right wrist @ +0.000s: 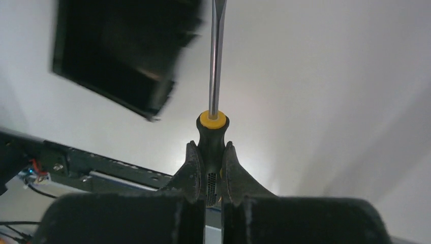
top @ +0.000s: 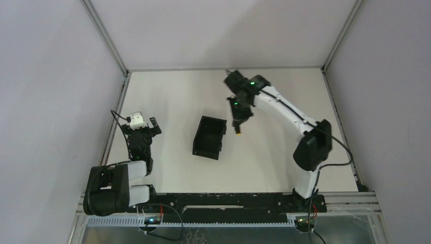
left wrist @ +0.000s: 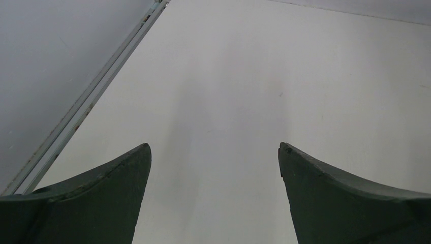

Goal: Put the screwdriver in the bin

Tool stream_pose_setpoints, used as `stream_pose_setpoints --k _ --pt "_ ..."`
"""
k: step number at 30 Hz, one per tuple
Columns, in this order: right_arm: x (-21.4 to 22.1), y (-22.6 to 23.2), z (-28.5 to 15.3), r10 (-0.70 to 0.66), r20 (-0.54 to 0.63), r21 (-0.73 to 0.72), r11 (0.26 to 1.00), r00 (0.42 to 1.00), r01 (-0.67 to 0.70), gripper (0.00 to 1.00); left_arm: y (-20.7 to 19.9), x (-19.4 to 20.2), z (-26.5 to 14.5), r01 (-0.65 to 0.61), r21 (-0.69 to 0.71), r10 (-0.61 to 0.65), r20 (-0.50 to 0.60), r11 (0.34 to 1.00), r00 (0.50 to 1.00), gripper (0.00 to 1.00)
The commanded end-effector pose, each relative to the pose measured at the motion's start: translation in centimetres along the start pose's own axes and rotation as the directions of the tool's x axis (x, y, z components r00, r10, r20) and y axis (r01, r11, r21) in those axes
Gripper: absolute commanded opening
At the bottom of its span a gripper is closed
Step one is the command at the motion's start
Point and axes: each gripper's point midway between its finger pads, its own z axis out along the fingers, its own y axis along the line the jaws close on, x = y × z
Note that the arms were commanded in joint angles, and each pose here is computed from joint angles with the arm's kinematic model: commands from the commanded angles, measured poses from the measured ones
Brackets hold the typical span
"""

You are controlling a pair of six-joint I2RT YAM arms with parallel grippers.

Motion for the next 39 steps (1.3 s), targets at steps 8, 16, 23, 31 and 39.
stream_pose_setpoints --k 8,16,23,31,39 --pt "-0.3 13.4 3.4 -0.115 0.069 -0.164 0.978 0.991 0.125 0.00 -0.3 -2.8 0.9 -0.003 0.004 0.003 0.081 1.000 0.997 1.00" --pt "1.1 15.0 9.8 -0.117 0.026 -0.155 0.981 0.993 0.120 0.00 -0.3 -2.8 0.9 -0.003 0.003 0.003 0.081 1.000 0.997 1.00" --pt "1.0 13.6 12.5 -0.110 0.028 -0.060 0.992 0.994 0.111 0.01 -0.3 -2.8 1.0 -0.003 0.003 0.003 0.080 1.000 0.997 1.00" --pt "0.0 13.9 11.0 -0.096 0.078 -0.069 0.992 0.992 0.101 0.41 -0.3 -2.8 1.0 -0.003 0.004 0.003 0.081 1.000 0.997 1.00" --pt "-2.6 14.0 4.8 -0.078 0.231 -0.102 0.989 0.970 0.104 0.43 -0.3 -2.8 0.9 -0.003 0.003 0.003 0.080 1.000 0.997 1.00"
